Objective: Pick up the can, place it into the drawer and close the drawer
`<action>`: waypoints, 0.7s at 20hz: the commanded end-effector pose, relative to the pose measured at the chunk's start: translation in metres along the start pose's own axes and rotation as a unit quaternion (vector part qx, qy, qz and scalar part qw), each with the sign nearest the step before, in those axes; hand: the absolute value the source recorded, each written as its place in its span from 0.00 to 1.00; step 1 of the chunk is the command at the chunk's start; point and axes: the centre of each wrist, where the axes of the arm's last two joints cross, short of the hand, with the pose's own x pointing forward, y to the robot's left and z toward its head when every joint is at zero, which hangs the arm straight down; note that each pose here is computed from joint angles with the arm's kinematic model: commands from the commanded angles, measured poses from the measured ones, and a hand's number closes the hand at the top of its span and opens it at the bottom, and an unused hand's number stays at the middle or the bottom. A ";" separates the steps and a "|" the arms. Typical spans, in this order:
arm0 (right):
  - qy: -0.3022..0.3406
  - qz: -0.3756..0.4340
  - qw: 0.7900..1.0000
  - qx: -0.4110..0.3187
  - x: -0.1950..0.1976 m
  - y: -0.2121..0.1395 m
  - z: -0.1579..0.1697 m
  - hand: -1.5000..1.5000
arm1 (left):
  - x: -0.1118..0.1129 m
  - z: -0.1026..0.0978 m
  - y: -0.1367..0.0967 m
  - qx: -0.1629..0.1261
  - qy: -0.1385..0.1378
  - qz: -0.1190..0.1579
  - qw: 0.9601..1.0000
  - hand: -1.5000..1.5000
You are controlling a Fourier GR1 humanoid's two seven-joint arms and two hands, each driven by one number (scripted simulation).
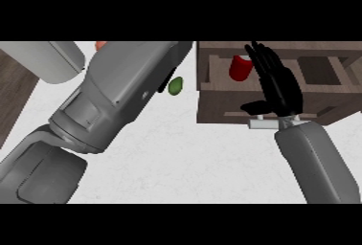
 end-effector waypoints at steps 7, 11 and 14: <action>0.028 0.051 0.996 -0.068 -0.003 0.020 -0.057 0.00 | 0.004 -0.014 0.047 0.013 0.004 -0.003 1.000 0.00; 0.033 0.066 0.993 -0.089 0.001 0.034 -0.067 0.00 | 0.006 -0.008 0.042 0.001 0.001 -0.013 1.000 0.00; 0.031 0.069 0.993 -0.092 0.004 0.037 -0.076 0.00 | -0.006 -0.006 0.051 0.006 0.004 -0.011 1.000 0.00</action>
